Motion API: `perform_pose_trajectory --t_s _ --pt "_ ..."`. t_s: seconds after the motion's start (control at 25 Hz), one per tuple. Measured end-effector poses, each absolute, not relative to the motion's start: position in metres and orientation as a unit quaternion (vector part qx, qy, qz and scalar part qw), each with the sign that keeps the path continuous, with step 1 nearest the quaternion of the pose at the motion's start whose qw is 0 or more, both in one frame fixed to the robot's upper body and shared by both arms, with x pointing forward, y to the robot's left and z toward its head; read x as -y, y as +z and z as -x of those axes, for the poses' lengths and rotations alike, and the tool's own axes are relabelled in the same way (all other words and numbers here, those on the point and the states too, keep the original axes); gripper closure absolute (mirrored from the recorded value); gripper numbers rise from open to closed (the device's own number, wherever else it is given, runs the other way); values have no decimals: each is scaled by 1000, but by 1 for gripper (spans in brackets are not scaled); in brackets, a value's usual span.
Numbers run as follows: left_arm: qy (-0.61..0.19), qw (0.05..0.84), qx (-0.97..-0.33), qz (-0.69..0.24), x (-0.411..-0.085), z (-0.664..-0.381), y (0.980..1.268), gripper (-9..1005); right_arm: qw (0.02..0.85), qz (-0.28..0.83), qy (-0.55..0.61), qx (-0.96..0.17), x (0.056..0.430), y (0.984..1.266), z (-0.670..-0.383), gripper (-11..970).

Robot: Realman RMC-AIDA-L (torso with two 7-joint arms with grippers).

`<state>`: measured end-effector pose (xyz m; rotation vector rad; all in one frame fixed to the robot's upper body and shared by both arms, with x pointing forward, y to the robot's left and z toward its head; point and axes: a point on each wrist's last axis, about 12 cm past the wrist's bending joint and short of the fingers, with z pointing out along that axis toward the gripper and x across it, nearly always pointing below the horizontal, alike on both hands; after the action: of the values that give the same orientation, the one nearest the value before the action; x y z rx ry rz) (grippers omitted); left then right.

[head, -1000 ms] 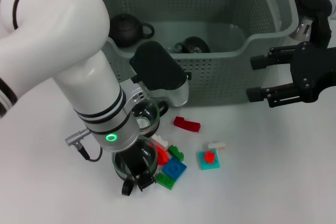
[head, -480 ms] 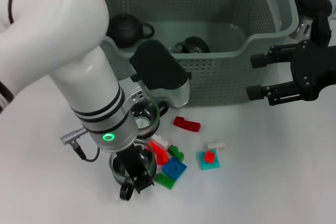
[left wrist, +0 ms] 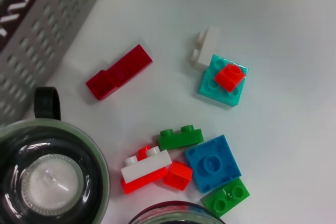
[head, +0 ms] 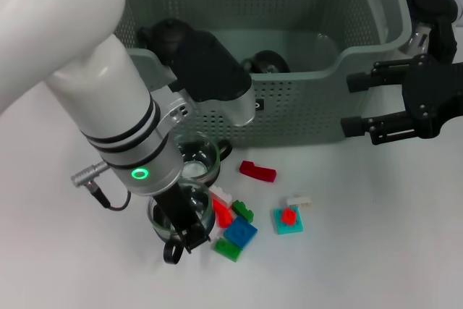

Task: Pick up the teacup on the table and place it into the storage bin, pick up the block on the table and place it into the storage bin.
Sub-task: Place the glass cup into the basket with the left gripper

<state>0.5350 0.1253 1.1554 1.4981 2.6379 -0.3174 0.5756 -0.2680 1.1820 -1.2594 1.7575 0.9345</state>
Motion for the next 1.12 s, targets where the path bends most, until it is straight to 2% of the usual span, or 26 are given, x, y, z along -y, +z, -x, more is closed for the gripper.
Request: perform_pose_trajectory --t_s 0.16,0.36,0.56,0.8,0.84,0.88,0.96,1.12 --pt "-106 49 -864 -490 -128 -534 1166 952 383 493 366 -690 269 1182 -575 123" --pt "-133 74 -861 -485 -135 -529 1199 947 382 493 366 -691 270 1181 -575 123" --pt "-197 119 -841 -490 -136 -524 1233 942 378 493 367 -692 272 1181 -574 124" --pt "-229 192 -819 -490 -138 -532 1274 935 368 491 377 -694 277 1179 -569 123" --pt "-229 192 -819 -490 -138 -532 1274 934 365 490 379 -695 278 1178 -568 123" --pt "-236 228 -812 -483 -141 -545 1293 933 362 489 382 -696 280 1177 -566 123" --pt "-239 242 -810 -478 -142 -552 1299 931 354 486 388 -698 285 1175 -565 123" --pt "-247 276 -808 -458 -146 -584 1311 927 345 481 395 -702 291 1171 -563 123"
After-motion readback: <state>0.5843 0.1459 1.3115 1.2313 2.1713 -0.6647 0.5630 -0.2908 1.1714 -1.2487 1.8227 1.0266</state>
